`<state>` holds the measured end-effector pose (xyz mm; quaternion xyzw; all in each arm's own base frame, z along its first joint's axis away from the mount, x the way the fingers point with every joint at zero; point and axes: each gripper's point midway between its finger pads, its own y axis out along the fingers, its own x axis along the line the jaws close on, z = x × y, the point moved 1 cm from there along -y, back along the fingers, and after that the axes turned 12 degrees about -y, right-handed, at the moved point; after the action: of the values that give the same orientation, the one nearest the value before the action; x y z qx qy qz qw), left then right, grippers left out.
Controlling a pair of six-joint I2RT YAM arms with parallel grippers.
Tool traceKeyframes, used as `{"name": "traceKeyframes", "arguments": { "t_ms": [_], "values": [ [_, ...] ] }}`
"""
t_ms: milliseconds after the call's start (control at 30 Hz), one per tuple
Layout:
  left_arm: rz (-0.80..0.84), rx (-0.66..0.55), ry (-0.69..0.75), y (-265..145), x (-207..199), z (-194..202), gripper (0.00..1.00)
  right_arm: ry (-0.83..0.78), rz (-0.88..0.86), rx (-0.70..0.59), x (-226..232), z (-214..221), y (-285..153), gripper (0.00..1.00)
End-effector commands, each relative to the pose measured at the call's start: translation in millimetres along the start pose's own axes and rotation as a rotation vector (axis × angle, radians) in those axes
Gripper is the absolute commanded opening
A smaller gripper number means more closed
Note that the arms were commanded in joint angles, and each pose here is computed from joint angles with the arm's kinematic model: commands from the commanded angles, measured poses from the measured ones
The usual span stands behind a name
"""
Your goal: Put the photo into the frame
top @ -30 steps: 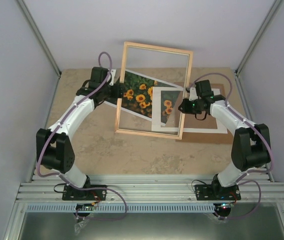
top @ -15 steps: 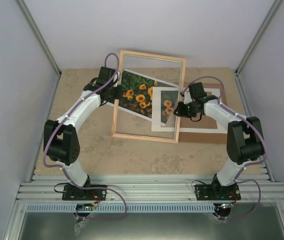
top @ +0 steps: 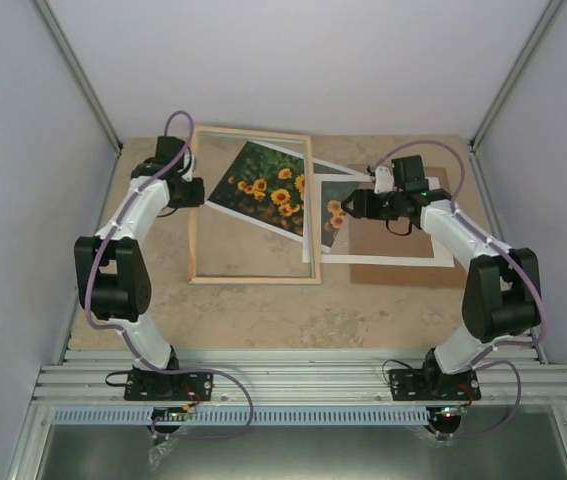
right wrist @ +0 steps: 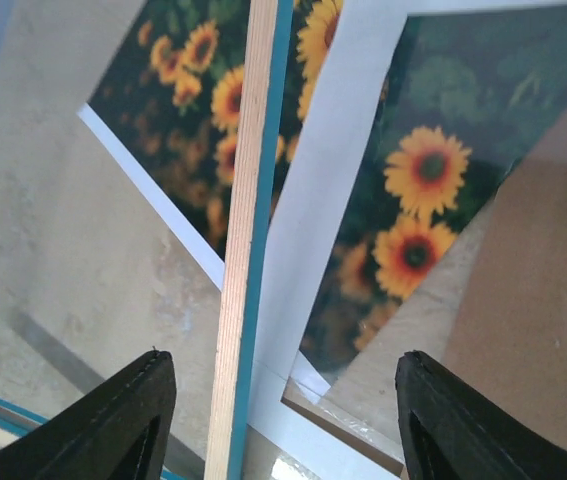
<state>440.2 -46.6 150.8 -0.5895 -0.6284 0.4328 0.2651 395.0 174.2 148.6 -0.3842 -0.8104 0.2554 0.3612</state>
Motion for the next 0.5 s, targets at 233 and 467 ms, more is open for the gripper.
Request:
{"name": "traceKeyframes", "arguments": {
  "t_ms": [233, 467],
  "values": [
    [0.020, 0.086, 0.038, 9, 75, 16, 0.00, -0.121, -0.003, -0.116, -4, -7, -42, 0.66],
    [-0.033, 0.123, 0.026, 23, 97, 35, 0.00, -0.156, -0.035, -0.164, -13, -5, -64, 0.67]
  ]
}}
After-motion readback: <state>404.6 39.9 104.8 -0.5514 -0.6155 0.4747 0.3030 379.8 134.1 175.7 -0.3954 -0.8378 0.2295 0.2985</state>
